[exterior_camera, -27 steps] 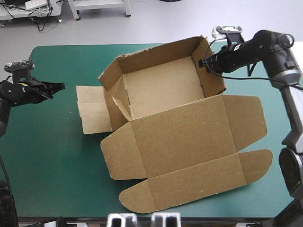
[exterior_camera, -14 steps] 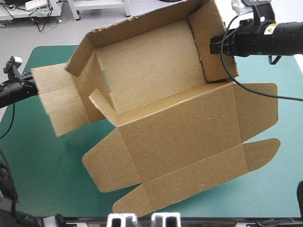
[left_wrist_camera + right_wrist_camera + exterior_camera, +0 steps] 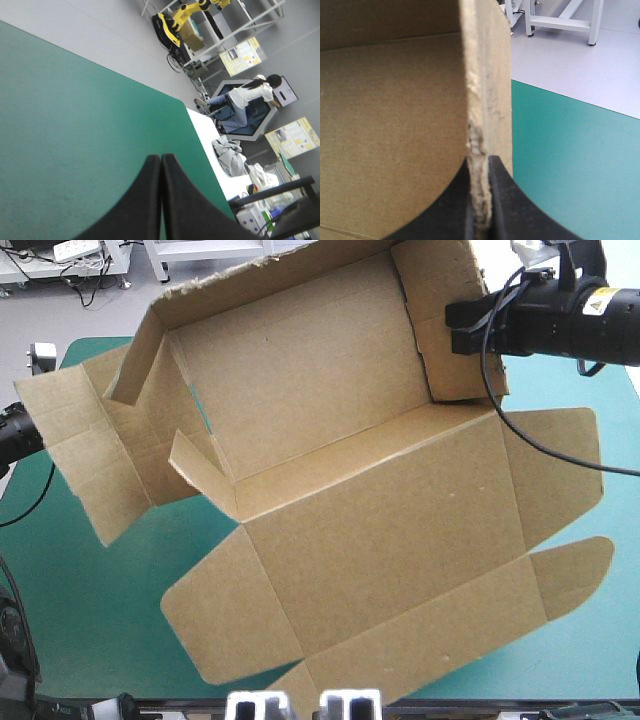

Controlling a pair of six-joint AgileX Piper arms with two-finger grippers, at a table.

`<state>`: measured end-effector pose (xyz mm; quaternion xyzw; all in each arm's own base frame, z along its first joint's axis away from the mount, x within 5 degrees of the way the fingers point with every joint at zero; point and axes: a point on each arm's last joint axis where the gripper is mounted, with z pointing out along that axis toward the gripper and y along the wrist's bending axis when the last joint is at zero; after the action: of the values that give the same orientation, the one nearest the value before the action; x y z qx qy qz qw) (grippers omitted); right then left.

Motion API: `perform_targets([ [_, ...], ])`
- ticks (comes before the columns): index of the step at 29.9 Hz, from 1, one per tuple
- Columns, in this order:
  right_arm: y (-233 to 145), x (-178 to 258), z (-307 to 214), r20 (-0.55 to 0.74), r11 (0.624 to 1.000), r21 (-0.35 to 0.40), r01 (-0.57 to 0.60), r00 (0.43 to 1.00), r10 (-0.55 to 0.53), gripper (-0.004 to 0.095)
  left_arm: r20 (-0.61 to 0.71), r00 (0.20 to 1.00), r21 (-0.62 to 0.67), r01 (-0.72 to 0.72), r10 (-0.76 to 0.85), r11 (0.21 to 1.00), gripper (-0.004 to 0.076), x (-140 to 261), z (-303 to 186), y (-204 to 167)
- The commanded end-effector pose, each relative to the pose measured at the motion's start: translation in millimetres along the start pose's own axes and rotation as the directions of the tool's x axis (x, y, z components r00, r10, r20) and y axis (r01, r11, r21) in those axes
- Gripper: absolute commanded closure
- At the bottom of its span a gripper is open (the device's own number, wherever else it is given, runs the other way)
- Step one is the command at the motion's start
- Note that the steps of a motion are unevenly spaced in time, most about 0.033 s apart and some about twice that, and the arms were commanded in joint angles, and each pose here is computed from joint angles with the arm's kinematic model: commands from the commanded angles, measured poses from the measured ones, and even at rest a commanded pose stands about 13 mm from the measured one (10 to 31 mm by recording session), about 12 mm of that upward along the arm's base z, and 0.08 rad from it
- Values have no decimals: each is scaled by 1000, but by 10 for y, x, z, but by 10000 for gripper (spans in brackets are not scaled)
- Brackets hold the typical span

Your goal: Fold the box

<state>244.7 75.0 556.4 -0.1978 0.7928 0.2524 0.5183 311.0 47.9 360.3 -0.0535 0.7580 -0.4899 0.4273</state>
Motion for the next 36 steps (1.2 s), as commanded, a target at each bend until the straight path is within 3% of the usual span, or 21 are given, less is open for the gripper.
perform_targets([
  [1,-17,-169,7,167,999,-20,-33,985,36,931,-6,994,200,-105,108,974,734,53,-64,-634],
  [5,-107,-176,184,173,998,-46,-44,984,52,932,-4,987,232,-154,159,961,734,126,-90,-862],
  [18,-335,-136,514,155,997,-22,-75,985,78,931,45,978,291,-207,203,934,734,233,-256,-1284],
  [36,-460,-85,726,130,995,-21,-99,986,101,931,79,962,310,-273,262,911,734,347,-380,-1561],
])
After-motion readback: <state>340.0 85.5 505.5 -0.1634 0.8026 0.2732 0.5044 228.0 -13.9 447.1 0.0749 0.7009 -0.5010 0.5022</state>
